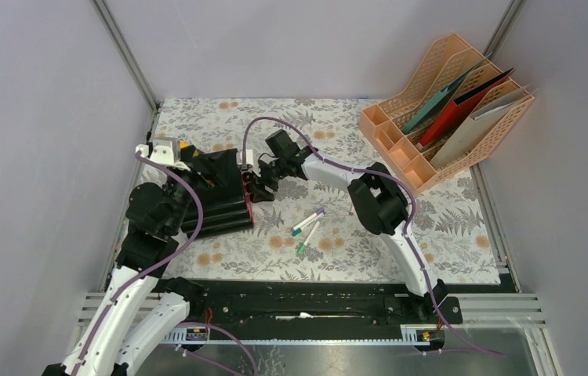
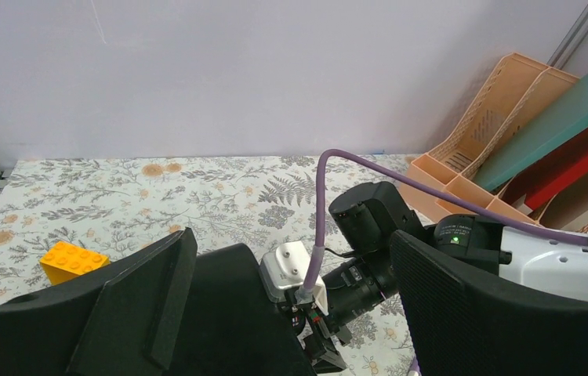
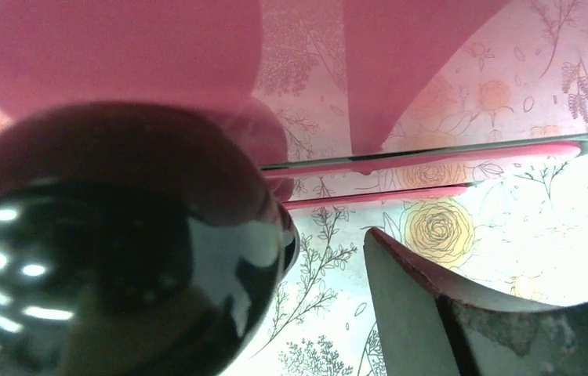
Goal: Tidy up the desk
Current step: Open the drawer in the storage box.
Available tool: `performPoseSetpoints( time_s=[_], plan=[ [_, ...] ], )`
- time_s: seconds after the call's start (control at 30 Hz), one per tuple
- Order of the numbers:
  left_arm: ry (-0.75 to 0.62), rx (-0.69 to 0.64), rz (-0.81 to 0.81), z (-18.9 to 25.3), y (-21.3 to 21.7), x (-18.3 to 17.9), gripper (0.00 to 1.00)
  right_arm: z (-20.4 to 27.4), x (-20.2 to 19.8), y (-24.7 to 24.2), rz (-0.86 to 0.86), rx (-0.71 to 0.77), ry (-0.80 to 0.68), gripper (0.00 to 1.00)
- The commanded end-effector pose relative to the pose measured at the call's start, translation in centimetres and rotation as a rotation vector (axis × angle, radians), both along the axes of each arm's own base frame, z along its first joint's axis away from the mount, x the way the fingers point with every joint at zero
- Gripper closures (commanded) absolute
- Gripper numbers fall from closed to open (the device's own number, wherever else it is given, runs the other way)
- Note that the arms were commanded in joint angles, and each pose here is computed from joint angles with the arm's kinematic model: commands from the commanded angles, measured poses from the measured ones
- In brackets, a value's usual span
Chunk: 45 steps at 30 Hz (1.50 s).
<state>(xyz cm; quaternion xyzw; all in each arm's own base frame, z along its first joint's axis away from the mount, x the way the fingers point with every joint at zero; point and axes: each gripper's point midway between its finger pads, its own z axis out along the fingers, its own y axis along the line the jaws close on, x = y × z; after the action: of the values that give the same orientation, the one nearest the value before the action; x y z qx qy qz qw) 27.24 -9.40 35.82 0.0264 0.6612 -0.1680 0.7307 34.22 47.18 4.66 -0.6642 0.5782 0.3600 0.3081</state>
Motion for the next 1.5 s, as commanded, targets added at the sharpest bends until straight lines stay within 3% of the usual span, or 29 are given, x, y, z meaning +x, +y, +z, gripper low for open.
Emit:
performPoseSetpoints(
  time_s=[0.0,0.17,0.6,0.77,1.17,1.47],
  plan=[
    [-0.073,-0.022,0.025,1.8,0.6,-0.1,0.01,-1.4,-0.3,0.4,-0.040,-0.023,0.015,0.31],
    [-0.072,-0.022,0.022,1.8,0.6,-0.1,0.01,-1.4,-0.5,0.4,-0.048,-0.022,0.033,0.37],
    [-0.076,-0.022,0.016,1.8,0.5,-0.2,0.01,-1.4,-1.3,0.1,-0.069,-0.006,0.087,0.38],
    [-0.077,-0.022,0.015,1.8,0.5,-0.2,0.01,-1.5,-1.4,-0.2,-0.064,-0.012,0.076,0.55],
    [-0.079,-0.024,0.015,1.9,0.5,-0.2,0.01,-0.1,-1.1,-2.1,-0.075,0.003,0.071,0.75],
    [-0.076,-0.020,0.000,1.8,0.2,-0.1,0.01,0.9,-0.2,-5.4,-0.112,0.000,0.043,0.77]
  ],
)
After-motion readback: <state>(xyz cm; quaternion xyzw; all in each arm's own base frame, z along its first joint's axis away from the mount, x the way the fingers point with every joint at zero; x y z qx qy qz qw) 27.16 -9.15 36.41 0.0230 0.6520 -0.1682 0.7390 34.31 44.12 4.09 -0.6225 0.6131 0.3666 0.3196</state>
